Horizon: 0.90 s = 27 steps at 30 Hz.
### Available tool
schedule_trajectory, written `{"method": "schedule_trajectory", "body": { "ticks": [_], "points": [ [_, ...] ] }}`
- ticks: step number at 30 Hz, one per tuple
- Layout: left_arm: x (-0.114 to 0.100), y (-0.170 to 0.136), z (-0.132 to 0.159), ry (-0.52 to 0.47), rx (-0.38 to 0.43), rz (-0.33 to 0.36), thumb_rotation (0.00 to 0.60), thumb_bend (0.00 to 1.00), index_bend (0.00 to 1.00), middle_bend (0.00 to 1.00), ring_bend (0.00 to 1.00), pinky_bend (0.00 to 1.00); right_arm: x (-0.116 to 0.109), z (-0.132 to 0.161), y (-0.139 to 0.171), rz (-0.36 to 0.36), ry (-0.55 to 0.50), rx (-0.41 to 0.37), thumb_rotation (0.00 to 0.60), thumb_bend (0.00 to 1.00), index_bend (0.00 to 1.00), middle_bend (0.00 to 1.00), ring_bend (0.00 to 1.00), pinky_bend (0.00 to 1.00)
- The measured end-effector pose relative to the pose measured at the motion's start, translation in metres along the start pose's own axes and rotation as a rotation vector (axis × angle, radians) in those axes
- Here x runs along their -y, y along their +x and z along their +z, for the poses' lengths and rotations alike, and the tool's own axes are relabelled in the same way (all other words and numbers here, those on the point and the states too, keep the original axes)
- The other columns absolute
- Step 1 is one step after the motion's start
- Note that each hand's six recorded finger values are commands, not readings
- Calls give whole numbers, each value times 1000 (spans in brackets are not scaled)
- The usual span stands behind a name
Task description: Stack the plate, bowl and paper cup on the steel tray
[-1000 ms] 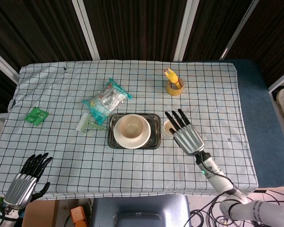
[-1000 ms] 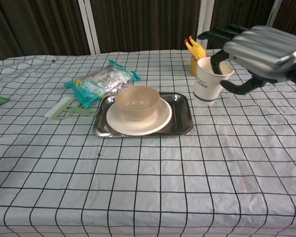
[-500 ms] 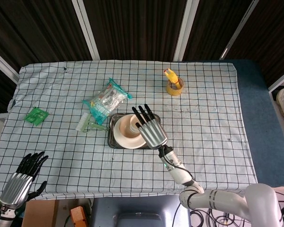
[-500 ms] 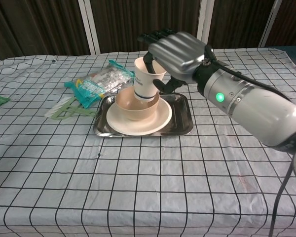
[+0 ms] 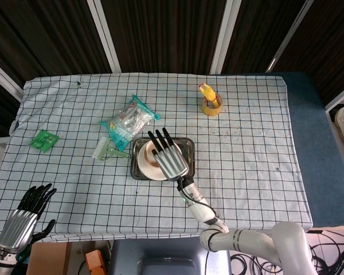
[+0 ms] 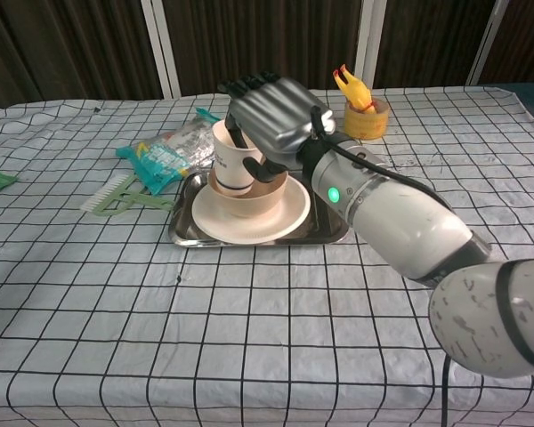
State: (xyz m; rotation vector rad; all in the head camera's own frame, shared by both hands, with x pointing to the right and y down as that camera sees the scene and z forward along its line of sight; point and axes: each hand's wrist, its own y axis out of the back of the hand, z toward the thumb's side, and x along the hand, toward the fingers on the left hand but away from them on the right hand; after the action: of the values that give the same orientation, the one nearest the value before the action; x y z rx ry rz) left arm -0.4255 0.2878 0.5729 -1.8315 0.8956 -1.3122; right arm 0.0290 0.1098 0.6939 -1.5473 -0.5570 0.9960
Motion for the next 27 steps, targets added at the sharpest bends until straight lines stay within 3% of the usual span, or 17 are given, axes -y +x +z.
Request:
{"method": "schedule_trajectory", "body": {
  "ticks": [14,27],
  "points": [
    [0,0,0,0,2,0,600,382,0,3,0,14,26,6,-5,50,115,17,600,465,628,25,0,0],
    [0,-1,1,1,5,-1,600,381,0,1,0,14,28,2,-2,72,124,15,600,464,429,31,0,0]
  ]
}}
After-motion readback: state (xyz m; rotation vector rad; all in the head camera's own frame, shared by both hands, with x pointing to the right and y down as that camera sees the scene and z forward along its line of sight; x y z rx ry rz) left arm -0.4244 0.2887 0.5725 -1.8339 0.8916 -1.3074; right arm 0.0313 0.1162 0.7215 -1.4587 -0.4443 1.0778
